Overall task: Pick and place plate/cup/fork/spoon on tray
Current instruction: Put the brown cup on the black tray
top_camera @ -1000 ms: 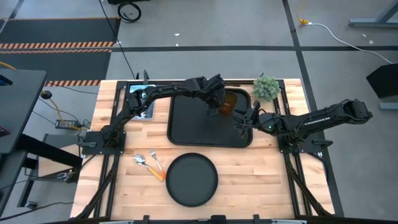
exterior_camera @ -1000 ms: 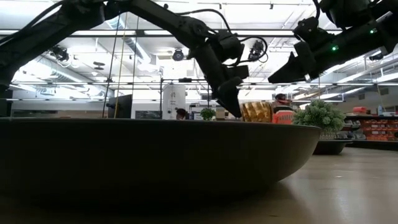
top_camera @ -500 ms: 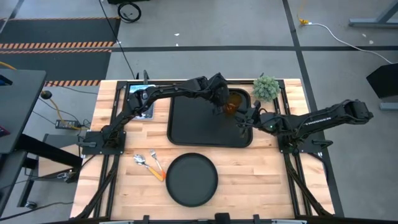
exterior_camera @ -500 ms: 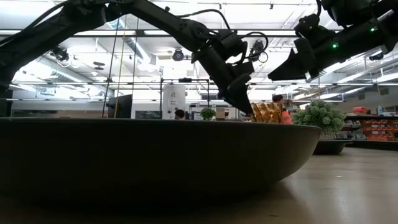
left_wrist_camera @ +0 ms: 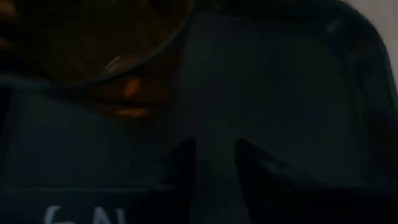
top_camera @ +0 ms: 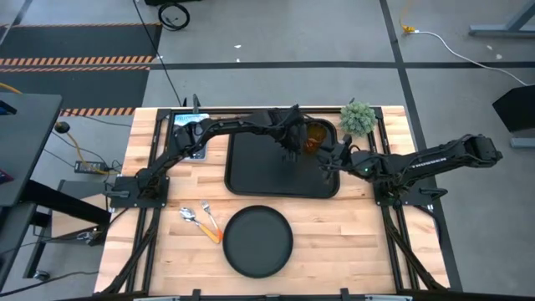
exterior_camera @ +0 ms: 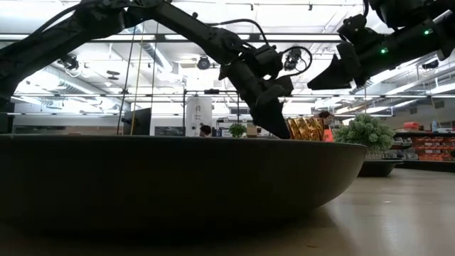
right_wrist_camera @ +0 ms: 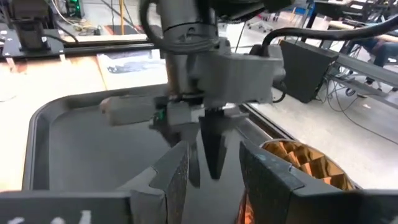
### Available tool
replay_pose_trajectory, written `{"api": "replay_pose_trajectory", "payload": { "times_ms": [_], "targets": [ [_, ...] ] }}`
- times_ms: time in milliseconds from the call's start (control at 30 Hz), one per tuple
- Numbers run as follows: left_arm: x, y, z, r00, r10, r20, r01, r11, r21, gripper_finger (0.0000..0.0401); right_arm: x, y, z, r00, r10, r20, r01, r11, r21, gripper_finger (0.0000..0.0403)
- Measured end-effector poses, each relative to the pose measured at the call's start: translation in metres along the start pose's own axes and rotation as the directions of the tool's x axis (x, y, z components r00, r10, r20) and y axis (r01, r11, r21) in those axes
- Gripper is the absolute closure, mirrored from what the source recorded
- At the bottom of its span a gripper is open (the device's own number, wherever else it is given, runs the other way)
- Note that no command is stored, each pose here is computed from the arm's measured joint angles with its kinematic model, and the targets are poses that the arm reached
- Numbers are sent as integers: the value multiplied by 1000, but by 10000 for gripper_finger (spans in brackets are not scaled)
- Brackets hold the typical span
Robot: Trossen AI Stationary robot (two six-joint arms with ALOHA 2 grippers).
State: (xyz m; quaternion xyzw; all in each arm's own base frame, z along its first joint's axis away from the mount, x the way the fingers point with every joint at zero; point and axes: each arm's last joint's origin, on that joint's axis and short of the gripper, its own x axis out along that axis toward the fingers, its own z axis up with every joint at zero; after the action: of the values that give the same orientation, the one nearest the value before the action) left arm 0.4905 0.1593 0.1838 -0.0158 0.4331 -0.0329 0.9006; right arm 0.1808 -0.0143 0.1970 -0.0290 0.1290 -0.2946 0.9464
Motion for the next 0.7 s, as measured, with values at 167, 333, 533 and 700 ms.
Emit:
{"api": "replay_pose_trajectory", "payload": {
  "times_ms": [167, 333, 533, 700],
  "targets": [
    [6, -17, 13, 993, 100, 65, -103, 993, 53, 297, -1, 0, 4, 1000, 0, 31, 0, 1000, -5, 251],
    [6, -17, 23, 973, 180, 144, -187, 982, 40, 309, -1, 1, 6, 999, 8, 52, -8, 1000, 0, 251],
    [1, 2, 20, 956, 255, 148, -254, 967, -23, 325, -2, 2, 6, 998, 20, 53, -20, 1000, -3, 251],
    [-1, 11, 14, 970, 210, 120, -206, 977, -47, 335, -2, 2, 6, 999, -1, 53, 1, 1000, -9, 251]
  ]
}}
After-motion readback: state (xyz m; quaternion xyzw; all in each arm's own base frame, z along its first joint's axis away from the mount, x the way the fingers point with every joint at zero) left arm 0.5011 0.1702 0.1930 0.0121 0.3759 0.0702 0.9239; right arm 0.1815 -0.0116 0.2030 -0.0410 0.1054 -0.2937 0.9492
